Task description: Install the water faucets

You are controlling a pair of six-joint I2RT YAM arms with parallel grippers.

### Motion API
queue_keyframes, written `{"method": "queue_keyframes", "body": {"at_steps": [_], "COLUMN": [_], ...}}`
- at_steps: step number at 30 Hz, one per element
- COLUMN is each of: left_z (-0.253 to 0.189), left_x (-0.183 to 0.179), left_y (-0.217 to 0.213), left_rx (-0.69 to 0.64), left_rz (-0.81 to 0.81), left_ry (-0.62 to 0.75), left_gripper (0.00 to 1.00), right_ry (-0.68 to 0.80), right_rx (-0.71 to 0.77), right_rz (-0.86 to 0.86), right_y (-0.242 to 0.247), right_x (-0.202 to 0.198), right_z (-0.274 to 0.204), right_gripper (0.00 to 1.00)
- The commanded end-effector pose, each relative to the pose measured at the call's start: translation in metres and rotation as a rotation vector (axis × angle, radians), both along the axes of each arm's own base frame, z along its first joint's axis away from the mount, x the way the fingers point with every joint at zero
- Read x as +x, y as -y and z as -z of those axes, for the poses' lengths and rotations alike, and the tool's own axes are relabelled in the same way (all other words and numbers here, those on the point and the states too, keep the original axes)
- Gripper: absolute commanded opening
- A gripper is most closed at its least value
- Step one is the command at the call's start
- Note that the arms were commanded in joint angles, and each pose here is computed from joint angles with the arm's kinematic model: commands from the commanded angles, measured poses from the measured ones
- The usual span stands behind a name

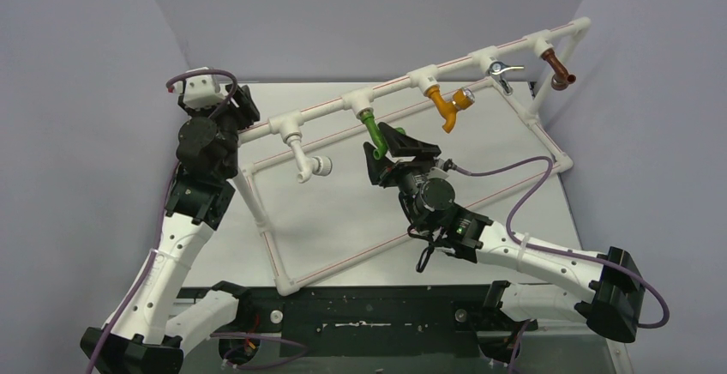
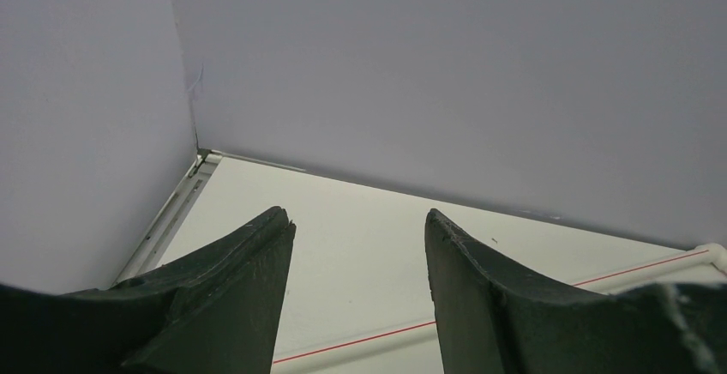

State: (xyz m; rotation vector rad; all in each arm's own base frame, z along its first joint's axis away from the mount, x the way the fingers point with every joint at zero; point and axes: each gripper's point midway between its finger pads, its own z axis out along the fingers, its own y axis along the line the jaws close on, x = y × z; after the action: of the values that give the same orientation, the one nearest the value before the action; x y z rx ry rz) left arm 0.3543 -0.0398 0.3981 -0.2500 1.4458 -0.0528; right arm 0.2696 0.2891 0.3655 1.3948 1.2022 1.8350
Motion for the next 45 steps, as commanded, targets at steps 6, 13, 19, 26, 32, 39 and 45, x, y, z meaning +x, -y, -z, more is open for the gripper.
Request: {"method": "queue_keyframes", "body": {"at_steps": [6, 13, 19, 26, 32, 39, 45], "left_z": [0.092, 0.092, 0.092, 0.092, 0.094, 0.101, 0.099], "left_x": [-0.013, -0.013, -0.013, -0.013, -0.013, -0.010, -0.011], "left_y": [-0.003, -0.005, -0.004, -0.006, -0.009, -0.009, -0.010], "left_rx": [0.112, 0.116, 0.117, 0.118, 0.122, 0.125, 0.119], "left_rz": [-0.003, -0.010, -0.011, -0.018, -0.036, -0.042, -0.043], "left_ry": [-0.313, -0.315, -0.315, -0.316, -0.321, -0.347, -0.343], "left_gripper": [0.56, 0.56, 0.56, 0.56, 0.57, 0.57, 0.58], "right_ry": [0.080, 0.124, 0.156, 0.271, 0.459, 0.732, 0.964], "right_rx": [-0.099, -0.220, -0.366, -0.619, -0.905, -1.255, -1.574], "right_rz": [0.017, -0.010, -0.009, 0.005, 0.028, 0.030, -0.030], "right_y": [0.006, 0.008, 0.026, 0.052, 0.072, 0.074, 0.057], "right_x": [-0.005, -0.020, -0.032, -0.047, -0.060, -0.071, -0.071], "right_z": [-0.007, -0.009, -0.007, -0.018, -0.034, -0.056, -0.062], "right_gripper": [0.70, 0.78, 0.81, 0.84, 0.85, 0.84, 0.86]}}
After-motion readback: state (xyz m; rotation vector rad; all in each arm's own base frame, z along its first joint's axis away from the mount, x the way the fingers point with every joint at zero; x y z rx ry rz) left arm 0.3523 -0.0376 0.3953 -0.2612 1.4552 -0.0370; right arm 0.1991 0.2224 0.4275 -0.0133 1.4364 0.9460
